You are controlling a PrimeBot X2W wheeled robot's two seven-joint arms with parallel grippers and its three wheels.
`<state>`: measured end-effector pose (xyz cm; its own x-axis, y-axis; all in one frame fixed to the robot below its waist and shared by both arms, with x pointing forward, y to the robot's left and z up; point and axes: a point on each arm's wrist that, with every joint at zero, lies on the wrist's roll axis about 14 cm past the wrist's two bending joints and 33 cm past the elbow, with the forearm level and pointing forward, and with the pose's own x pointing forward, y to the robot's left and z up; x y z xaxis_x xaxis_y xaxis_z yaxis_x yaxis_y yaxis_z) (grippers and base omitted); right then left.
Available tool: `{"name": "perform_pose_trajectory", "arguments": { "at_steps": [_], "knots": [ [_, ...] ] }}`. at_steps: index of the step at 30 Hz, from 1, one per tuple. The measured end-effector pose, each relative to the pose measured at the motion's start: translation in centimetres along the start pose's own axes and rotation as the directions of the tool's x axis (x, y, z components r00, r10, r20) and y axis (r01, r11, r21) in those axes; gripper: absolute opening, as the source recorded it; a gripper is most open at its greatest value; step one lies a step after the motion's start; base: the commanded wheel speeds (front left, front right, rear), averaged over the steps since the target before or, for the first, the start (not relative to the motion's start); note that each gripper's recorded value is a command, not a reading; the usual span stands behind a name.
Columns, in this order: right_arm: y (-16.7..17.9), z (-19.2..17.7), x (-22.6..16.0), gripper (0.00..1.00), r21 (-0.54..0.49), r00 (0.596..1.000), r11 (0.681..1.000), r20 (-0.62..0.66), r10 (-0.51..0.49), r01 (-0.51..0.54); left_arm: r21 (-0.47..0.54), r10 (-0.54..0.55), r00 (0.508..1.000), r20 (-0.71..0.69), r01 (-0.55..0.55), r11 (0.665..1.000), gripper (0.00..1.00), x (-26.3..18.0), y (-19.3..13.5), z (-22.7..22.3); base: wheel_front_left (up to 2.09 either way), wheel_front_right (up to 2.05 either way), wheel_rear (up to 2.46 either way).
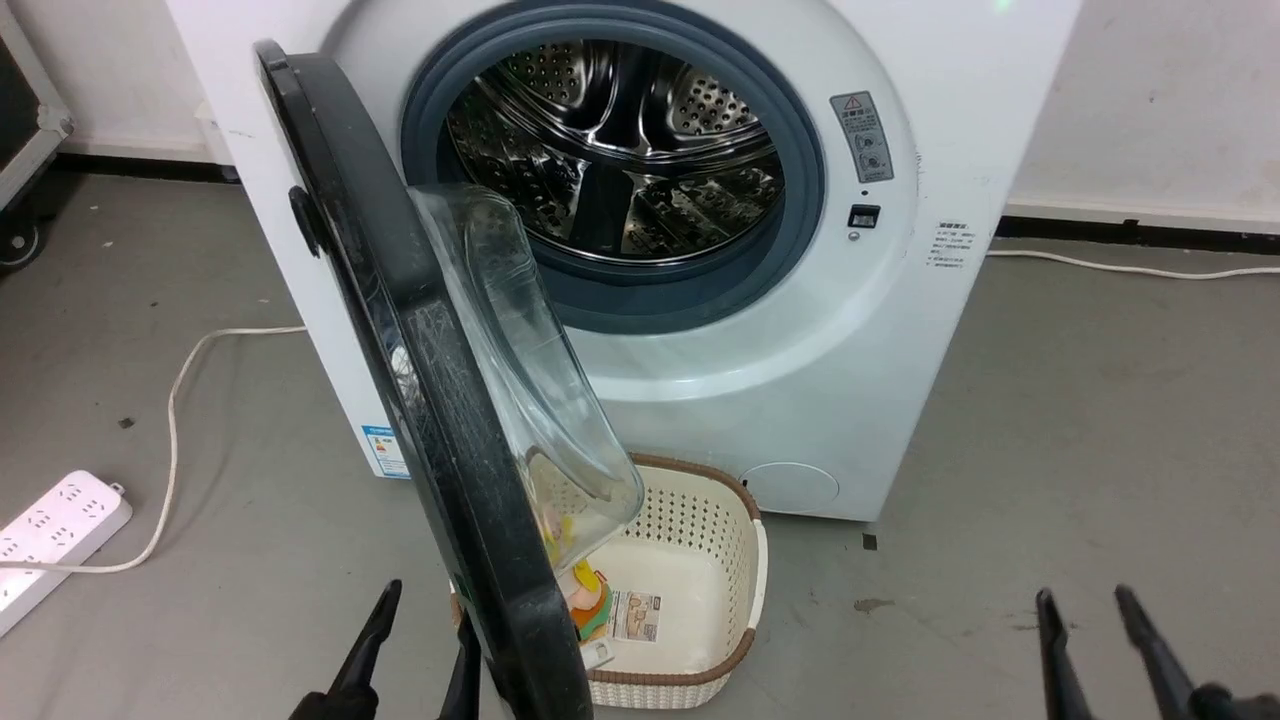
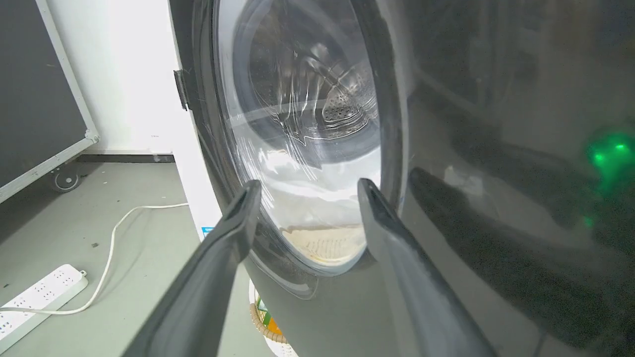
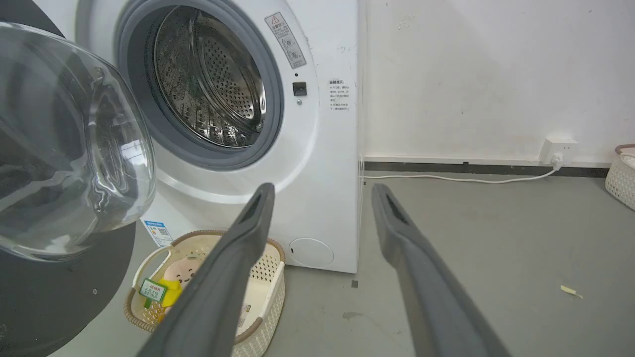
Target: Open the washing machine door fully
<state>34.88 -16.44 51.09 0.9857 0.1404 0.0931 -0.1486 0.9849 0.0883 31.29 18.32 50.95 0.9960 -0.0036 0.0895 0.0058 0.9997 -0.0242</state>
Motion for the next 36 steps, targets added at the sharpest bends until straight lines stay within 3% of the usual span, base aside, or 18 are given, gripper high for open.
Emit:
{"name": "perform_pose_trajectory", "arguments": {
  "at_steps": [12,13,14,19,23,28,32,36],
  "knots": [
    [0.4,-2.3,-2.0,1.0,-0.006,0.997,1.0,-0.075,-0.011,0.011,-0.004,0.01,1.0,0.019,-0.01,1.0,1.0,-0.6,0.5,0.6,0.0,0.0,0.0],
    [0.4,-2.1,-2.0,1.0,-0.006,0.997,1.0,-0.071,-0.011,0.011,-0.003,0.015,1.0,0.022,-0.015,1.0,0.31,-0.7,0.7,0.7,0.0,0.0,0.0],
    [0.5,-2.0,-1.9,1.0,-0.005,0.998,1.0,-0.065,-0.011,0.01,-0.002,0.022,0.999,0.029,-0.022,1.0,0.0,-0.7,0.9,0.9,0.0,0.0,0.0],
    [0.8,-1.2,-1.6,1.0,0.005,0.999,1.0,-0.039,-0.002,0.003,-0.027,0.085,0.991,0.108,-0.082,0.996,0.0,-0.7,2.7,3.4,0.0,0.0,0.0],
    [0.9,-0.7,-1.4,1.0,0.011,1.0,1.0,-0.023,0.001,-0.001,-0.046,0.168,0.955,0.244,-0.161,0.986,0.0,-0.8,4.9,7.8,0.0,0.0,0.0],
    [0.9,-0.5,-1.3,1.0,0.013,1.0,1.0,-0.015,0.0,0.0,-0.066,0.223,0.858,0.463,-0.218,0.974,0.0,-0.9,6.7,15.1,0.0,0.0,0.0],
    [0.7,-0.4,-1.2,1.0,0.017,1.0,1.0,-0.01,-0.004,0.004,-0.073,0.204,0.771,0.603,-0.202,0.977,0.0,-1.5,6.2,20.0,0.0,0.0,0.0],
    [0.7,-0.3,-1.3,1.0,0.017,1.0,1.0,-0.008,-0.006,0.006,-0.063,0.154,0.736,0.659,-0.15,0.987,0.0,-1.8,4.7,22.1,0.0,0.0,0.0]
  ]
}}
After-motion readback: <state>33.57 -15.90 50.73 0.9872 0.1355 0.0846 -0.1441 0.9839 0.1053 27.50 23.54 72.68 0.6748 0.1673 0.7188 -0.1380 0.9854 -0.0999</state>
